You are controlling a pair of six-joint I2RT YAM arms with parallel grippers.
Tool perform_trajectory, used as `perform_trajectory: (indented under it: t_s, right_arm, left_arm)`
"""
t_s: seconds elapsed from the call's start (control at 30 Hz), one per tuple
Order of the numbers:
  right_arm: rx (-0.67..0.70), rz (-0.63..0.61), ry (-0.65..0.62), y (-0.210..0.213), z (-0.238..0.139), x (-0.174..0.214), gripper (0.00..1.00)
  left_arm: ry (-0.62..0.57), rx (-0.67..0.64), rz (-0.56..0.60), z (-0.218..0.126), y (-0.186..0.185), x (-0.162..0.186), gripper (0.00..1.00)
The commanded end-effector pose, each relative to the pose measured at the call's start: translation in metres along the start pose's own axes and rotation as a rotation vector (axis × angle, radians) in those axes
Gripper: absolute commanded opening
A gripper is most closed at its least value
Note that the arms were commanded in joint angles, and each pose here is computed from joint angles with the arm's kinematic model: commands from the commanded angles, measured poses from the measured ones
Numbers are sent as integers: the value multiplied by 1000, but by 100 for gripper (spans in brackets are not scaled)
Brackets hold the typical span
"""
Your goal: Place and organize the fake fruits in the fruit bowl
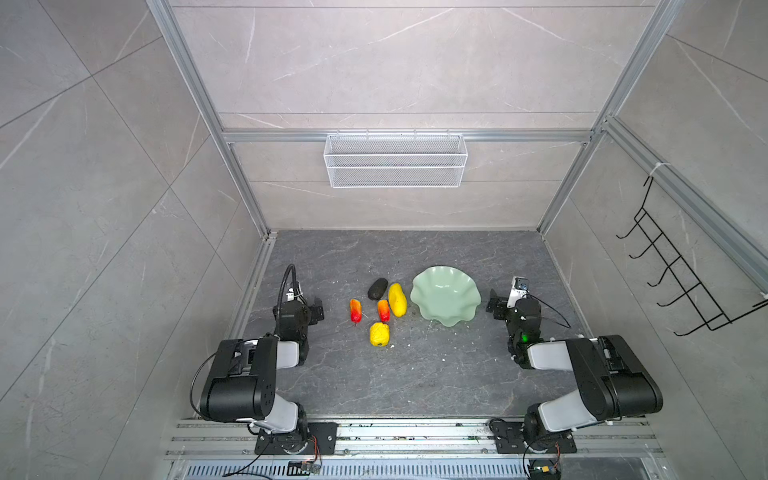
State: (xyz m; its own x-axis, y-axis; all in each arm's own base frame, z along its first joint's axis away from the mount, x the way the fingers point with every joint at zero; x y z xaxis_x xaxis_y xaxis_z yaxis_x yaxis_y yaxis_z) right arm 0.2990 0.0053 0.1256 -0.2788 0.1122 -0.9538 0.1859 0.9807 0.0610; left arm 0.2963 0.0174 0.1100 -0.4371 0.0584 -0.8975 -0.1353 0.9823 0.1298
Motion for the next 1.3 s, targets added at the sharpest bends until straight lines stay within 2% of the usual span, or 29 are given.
perform_trajectory:
  t_s: [0.0, 0.83, 0.87, 0.93, 1.03, 1.1, 1.27]
  right_arm:
    - [3, 6, -4, 1, 1, 0, 100]
    - [-12, 15, -1, 0, 2, -2, 100]
    - [-4, 11, -10, 0, 2, -6, 100]
    - [22, -26, -2, 7, -8, -28, 100]
    - [-13, -49, -84, 23, -36, -68, 100]
    - [-102, -30, -87, 38, -49, -93, 100]
    - [-401, -32, 83, 88, -57, -118, 100]
  left_arm:
    - [-58, 12, -6, 0, 1, -12, 100]
    - [-70, 2, -8, -1, 2, -12, 100]
    - [-102, -18, 1, -7, 2, -21, 100]
    - [-87, -19, 12, -23, 2, -46, 100]
    - [-121, -36, -40, -55, 4, -87, 100]
    - [-130, 1, -74, -74, 1, -114, 100]
    - [-33, 124, -51, -129, 2, -169, 100]
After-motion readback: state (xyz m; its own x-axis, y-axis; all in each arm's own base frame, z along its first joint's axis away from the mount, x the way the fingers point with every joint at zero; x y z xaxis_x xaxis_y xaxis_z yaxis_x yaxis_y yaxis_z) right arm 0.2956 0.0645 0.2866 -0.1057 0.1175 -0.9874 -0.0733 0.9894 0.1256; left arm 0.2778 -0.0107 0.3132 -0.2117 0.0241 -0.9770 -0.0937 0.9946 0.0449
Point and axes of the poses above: each gripper's point midway between its finger pads, its own z axis out along the fingers, its own y axis along the line the jaws close on, x = y × z, the point moved 9 cm from there along -z, back along the fingers, and after that the axes turned 5 degrees about z, right-handed, at the moved point
